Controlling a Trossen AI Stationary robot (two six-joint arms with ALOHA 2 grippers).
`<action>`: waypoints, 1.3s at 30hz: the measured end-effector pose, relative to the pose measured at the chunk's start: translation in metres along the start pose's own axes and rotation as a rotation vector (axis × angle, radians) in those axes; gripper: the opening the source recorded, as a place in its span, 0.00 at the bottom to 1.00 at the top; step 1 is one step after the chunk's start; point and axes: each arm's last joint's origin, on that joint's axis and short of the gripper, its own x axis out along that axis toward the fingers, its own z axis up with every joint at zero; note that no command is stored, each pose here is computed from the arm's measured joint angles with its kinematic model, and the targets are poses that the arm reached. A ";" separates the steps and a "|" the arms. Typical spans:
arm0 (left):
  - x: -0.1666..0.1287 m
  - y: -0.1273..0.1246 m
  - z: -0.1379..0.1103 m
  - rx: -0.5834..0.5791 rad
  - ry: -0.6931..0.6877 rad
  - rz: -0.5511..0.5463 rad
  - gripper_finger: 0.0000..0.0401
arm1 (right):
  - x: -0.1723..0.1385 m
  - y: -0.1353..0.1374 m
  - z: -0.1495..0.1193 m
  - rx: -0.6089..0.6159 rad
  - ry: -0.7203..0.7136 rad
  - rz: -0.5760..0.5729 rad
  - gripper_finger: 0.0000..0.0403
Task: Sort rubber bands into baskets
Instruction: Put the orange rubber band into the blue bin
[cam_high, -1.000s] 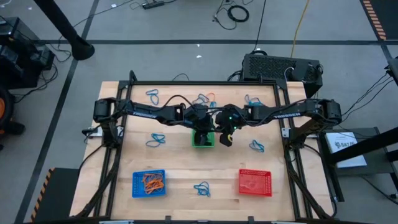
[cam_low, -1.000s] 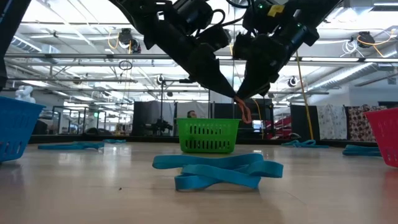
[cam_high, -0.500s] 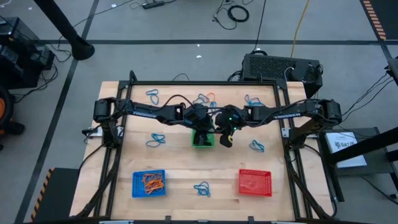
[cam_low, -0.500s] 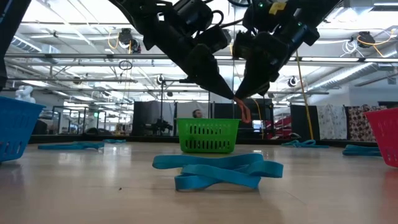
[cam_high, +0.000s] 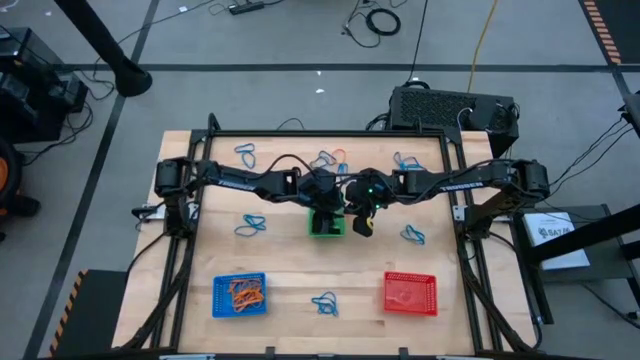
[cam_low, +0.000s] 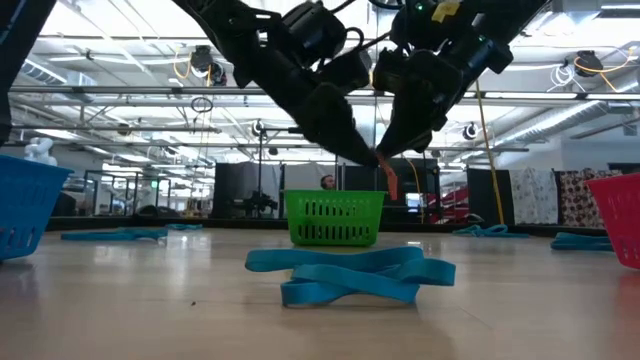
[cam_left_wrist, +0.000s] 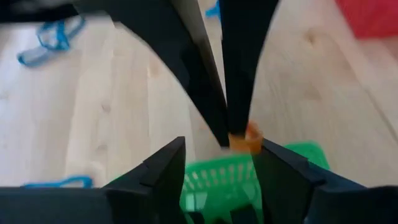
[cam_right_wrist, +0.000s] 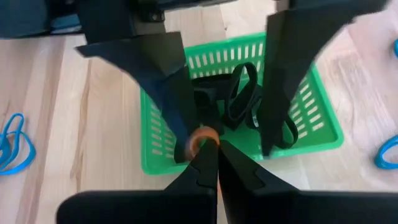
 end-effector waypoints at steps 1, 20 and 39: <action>0.000 0.000 -0.001 0.000 0.005 -0.002 0.45 | 0.000 0.000 0.000 0.001 0.004 -0.001 0.00; -0.002 0.001 -0.001 -0.059 0.012 0.015 0.30 | 0.000 -0.004 0.004 -0.002 -0.054 -0.148 0.00; -0.001 0.001 -0.001 -0.058 0.015 0.026 0.61 | -0.001 -0.003 0.011 0.026 -0.145 -0.226 0.00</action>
